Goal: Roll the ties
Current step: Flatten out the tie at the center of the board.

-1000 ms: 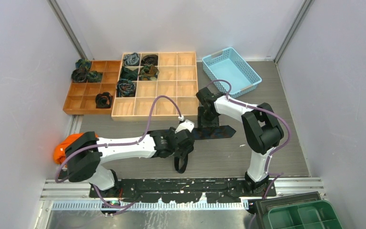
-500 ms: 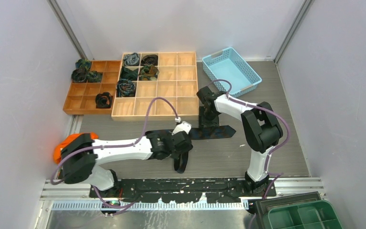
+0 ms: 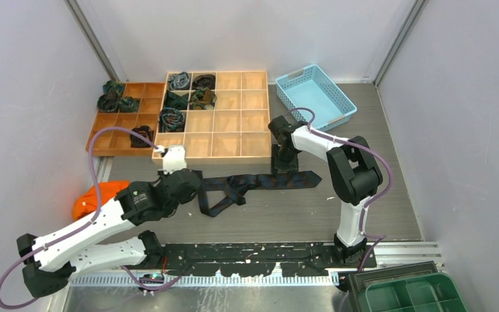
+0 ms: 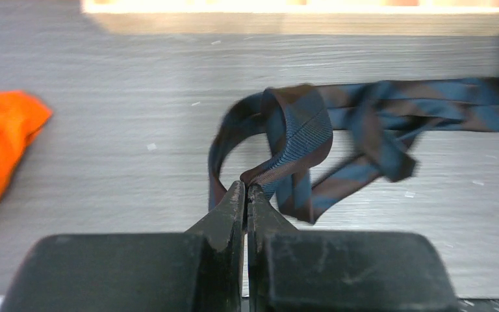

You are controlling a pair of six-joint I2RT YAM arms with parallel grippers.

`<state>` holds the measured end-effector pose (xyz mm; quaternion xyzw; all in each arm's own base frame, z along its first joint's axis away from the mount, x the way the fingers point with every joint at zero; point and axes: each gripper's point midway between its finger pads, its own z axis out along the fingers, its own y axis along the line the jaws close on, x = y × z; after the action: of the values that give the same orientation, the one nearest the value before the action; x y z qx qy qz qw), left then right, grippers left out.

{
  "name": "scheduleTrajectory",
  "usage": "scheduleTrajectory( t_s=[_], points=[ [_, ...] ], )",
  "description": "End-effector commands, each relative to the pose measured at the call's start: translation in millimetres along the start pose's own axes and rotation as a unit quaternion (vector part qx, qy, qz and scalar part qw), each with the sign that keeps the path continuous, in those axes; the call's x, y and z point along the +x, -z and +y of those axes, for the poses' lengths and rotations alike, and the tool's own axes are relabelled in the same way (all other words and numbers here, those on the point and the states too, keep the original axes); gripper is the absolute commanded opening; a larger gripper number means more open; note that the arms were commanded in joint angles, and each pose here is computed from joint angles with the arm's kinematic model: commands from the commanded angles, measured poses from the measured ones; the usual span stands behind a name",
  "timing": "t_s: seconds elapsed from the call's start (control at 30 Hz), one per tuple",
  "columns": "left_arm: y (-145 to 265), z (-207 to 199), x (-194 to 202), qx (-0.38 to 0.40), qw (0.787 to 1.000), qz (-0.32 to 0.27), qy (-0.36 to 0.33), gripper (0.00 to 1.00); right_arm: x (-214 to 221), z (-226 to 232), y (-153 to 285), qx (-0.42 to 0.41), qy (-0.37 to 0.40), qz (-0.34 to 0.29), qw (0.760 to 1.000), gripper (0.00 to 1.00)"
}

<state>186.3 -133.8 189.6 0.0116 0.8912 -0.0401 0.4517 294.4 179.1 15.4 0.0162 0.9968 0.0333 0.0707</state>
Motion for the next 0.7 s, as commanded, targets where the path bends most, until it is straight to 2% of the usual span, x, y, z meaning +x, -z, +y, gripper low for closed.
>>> scheduleTrajectory(
  t_s=[0.0, 0.07, 0.13, 0.2, 0.27, 0.37, 0.4, 0.47, 0.53, 0.67],
  points=[
    [12.2, 80.6, 11.3, -0.152, 0.988, -0.012, 0.029, 0.0, -28.2, 4.7, -18.4, -0.003, 0.003, -0.041, 0.999, 0.52],
    [23.9, 103.3, 8.1, -0.186, 0.98, -0.032, 0.061, 0.0, -30.3, 4.2, -15.1, -0.001, 0.003, -0.046, 0.999, 0.52],
    [36.5, 123.8, 6.6, -0.214, 0.97, -0.054, 0.102, 0.08, -33.1, 4.4, -9.5, -0.001, 0.001, -0.054, 0.999, 0.53],
    [41.5, 129.0, 3.5, -0.212, 0.967, -0.067, 0.123, 0.31, -37.8, 2.8, 1.1, 0.002, -0.005, -0.074, 0.997, 0.56],
    [45.1, 131.9, 2.2, -0.208, 0.964, -0.075, 0.147, 0.41, -42.6, 4.1, 19.3, -0.001, -0.004, -0.106, 0.994, 0.61],
    [46.2, 128.7, -4.1, -0.185, 0.966, -0.09, 0.158, 0.7, -43.4, 13.3, 53.4, -0.018, 0.01, -0.152, 0.988, 0.7],
    [46.8, 126.6, -8.2, -0.175, 0.965, -0.098, 0.167, 0.73, -41.8, 18.4, 64.5, -0.027, 0.016, -0.164, 0.986, 0.72],
    [48.9, 123.1, -17.5, -0.161, 0.965, -0.112, 0.175, 0.74, -34.4, 35.6, 85.0, -0.049, 0.042, -0.183, 0.981, 0.73],
    [50.4, 118.0, -27.9, -0.145, 0.965, -0.126, 0.179, 0.68, -19.9, 59.3, 98.5, -0.068, 0.084, -0.194, 0.975, 0.73],
    [54.4, 107.5, -46.9, -0.12, 0.967, -0.143, 0.174, 0.28, 17.7, 117.2, 99.9, -0.13, 0.157, -0.173, 0.964, 0.71]
  ],
)
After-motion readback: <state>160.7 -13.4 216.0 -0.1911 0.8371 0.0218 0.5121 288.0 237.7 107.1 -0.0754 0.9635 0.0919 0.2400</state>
